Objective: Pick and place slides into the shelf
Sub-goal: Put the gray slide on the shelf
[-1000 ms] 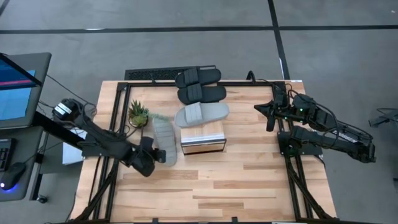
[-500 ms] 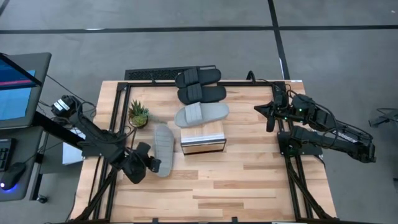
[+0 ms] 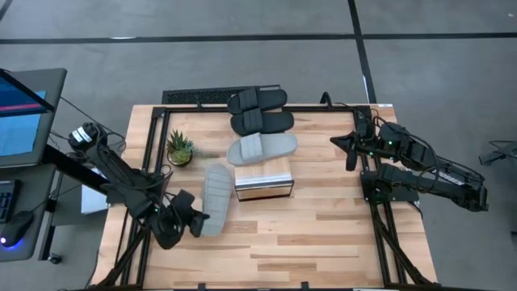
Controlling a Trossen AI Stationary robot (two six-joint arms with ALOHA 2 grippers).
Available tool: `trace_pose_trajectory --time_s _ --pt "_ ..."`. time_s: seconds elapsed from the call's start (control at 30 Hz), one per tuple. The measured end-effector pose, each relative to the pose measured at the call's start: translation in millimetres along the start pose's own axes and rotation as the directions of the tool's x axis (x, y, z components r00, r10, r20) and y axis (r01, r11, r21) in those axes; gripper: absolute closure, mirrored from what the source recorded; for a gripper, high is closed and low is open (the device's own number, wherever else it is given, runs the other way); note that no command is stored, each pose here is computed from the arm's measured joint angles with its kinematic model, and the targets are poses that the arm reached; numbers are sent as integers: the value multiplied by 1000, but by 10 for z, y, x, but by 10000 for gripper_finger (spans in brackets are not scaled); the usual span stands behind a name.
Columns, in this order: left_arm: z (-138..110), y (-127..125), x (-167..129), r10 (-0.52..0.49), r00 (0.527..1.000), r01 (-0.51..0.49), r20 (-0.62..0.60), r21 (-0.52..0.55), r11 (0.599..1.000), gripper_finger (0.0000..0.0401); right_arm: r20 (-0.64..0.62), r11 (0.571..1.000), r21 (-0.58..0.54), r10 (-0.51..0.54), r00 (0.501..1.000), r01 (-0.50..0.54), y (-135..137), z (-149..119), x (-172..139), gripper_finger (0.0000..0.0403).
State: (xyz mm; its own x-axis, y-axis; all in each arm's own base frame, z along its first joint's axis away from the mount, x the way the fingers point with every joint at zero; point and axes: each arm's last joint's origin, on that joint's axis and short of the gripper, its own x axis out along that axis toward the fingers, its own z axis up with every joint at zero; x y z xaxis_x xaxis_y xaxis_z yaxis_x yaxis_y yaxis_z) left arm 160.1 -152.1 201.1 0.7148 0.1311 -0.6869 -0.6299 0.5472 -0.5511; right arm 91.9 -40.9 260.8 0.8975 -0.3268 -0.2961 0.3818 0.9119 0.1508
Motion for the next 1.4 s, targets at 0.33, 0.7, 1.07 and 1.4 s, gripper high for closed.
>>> trace_pose_trajectory --time_s 0.33,0.7,1.07,1.4 --pt "48 -374 -708 -86 988 61 131 182 981 376 33 1000 17 -12 999 12 -1 30 -1 403" --pt "437 -468 -1028 -243 690 -41 681 373 927 376 163 999 -28 -14 987 19 14 154 -12 403" --pt "778 -383 -840 -96 621 -319 778 363 875 376 443 996 0 83 893 -93 110 426 -101 403" --pt "1048 -418 -1105 -74 605 -439 792 410 799 376 432 994 -22 104 896 -105 115 419 -96 403"
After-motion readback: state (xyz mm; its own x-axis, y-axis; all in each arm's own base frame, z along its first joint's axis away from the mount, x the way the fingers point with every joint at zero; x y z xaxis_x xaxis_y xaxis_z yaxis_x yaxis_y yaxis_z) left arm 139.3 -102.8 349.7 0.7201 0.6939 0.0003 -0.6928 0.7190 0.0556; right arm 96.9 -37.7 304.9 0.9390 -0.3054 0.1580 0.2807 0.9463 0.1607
